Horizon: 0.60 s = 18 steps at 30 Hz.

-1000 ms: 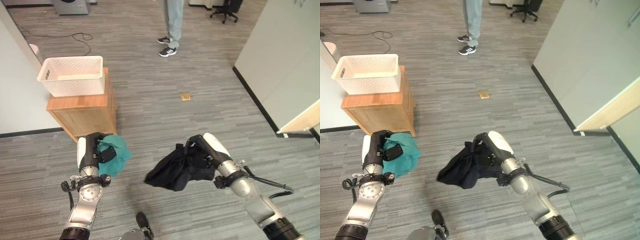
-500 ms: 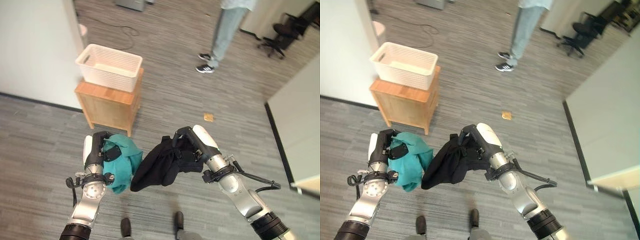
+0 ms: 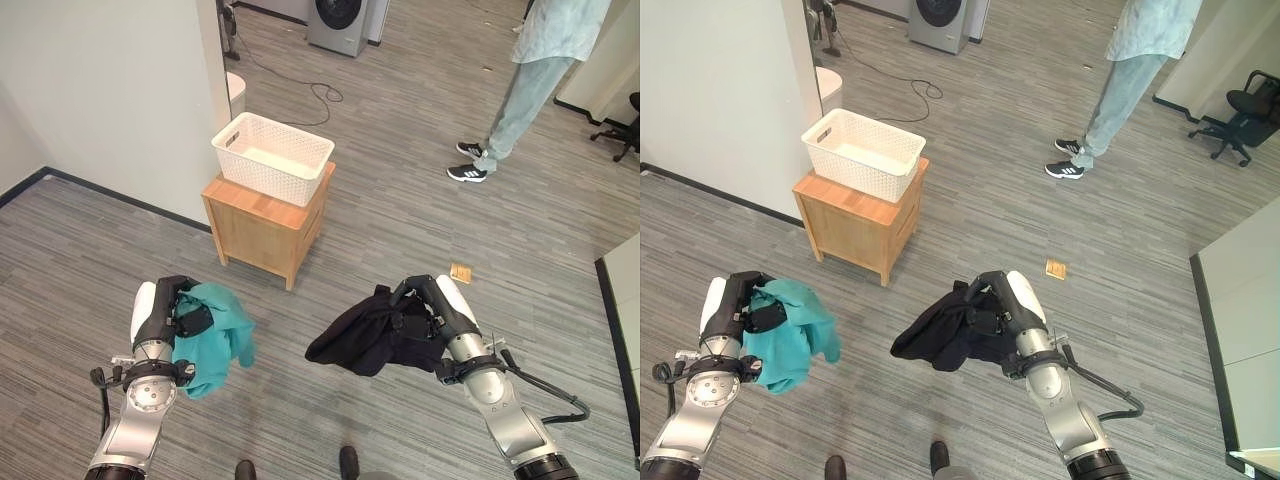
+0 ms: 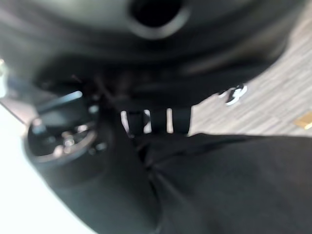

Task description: Pick up bed clothes into laundry basket.

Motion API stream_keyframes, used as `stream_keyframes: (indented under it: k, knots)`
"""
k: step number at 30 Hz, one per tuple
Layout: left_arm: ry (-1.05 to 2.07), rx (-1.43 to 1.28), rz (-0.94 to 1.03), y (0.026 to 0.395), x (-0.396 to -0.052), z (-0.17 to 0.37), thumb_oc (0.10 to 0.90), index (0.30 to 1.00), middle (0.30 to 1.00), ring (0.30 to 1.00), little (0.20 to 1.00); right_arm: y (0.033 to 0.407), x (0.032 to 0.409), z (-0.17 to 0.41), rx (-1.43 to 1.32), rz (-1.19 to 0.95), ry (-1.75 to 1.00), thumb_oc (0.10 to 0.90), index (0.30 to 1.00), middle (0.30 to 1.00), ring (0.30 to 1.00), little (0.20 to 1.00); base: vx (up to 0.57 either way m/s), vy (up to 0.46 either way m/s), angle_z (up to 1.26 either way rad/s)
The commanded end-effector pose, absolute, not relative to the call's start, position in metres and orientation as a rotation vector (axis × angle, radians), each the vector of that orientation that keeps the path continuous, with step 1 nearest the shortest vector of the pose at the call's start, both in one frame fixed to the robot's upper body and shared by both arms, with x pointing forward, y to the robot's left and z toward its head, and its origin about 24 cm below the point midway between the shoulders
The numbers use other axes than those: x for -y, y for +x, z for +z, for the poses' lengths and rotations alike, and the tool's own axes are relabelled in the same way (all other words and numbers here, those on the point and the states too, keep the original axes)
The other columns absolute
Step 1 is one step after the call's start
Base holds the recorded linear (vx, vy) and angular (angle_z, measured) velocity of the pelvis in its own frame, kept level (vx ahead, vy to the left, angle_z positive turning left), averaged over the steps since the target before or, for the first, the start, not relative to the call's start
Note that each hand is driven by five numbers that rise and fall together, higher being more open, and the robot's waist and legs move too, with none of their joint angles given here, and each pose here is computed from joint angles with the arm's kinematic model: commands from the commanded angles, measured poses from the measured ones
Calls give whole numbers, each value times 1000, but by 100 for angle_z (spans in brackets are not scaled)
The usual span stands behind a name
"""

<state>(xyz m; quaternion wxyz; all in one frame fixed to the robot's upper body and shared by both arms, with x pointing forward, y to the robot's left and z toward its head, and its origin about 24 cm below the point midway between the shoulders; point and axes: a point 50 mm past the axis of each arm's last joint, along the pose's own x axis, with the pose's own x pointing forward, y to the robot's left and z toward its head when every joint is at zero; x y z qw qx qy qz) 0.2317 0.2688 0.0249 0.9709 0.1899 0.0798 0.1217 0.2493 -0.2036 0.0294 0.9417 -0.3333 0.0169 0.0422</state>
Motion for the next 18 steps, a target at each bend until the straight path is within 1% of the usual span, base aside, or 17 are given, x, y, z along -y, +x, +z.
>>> stream_keyframes:
  k: [1, 4, 7, 9, 10, 13, 15, 18]
  knots:
    - [185, -132, 171, 210, -238, 8, 400, 300, 300, 300, 300, 215, 270, 15, -190, -106, -717, 400, 300, 300, 300, 300, -268, -9, 37]
    - [266, -22, 184, 234, -236, 31, 400, 300, 300, 300, 300, 220, 271, 25, -145, -115, -755, 400, 300, 300, 300, 300, -186, 14, 48]
    - [301, 22, 195, 244, -233, 40, 400, 300, 300, 300, 300, 227, 268, 30, -115, -122, -758, 400, 300, 300, 300, 300, -173, 49, 79]
    - [327, 57, 204, 250, -232, 49, 400, 300, 300, 300, 300, 238, 262, 39, -73, -116, -774, 400, 300, 300, 300, 300, -182, 36, 22]
    - [363, 101, 204, 254, -232, 58, 400, 300, 300, 300, 300, 250, 255, 52, -7, -104, -805, 400, 300, 300, 300, 300, -171, 24, 16]
    - [401, 149, 220, 256, -234, 69, 400, 300, 300, 300, 300, 260, 247, 66, 65, -96, -824, 400, 300, 300, 300, 300, -134, -18, 14]
    - [405, 191, 236, 257, -234, 77, 400, 300, 300, 300, 300, 266, 241, 78, 127, -96, -827, 400, 300, 300, 300, 300, -14, -122, 3]
    - [429, 217, 237, 260, -233, 82, 400, 300, 300, 300, 300, 270, 234, 87, 180, -91, -826, 400, 300, 300, 300, 300, 183, -186, 10]
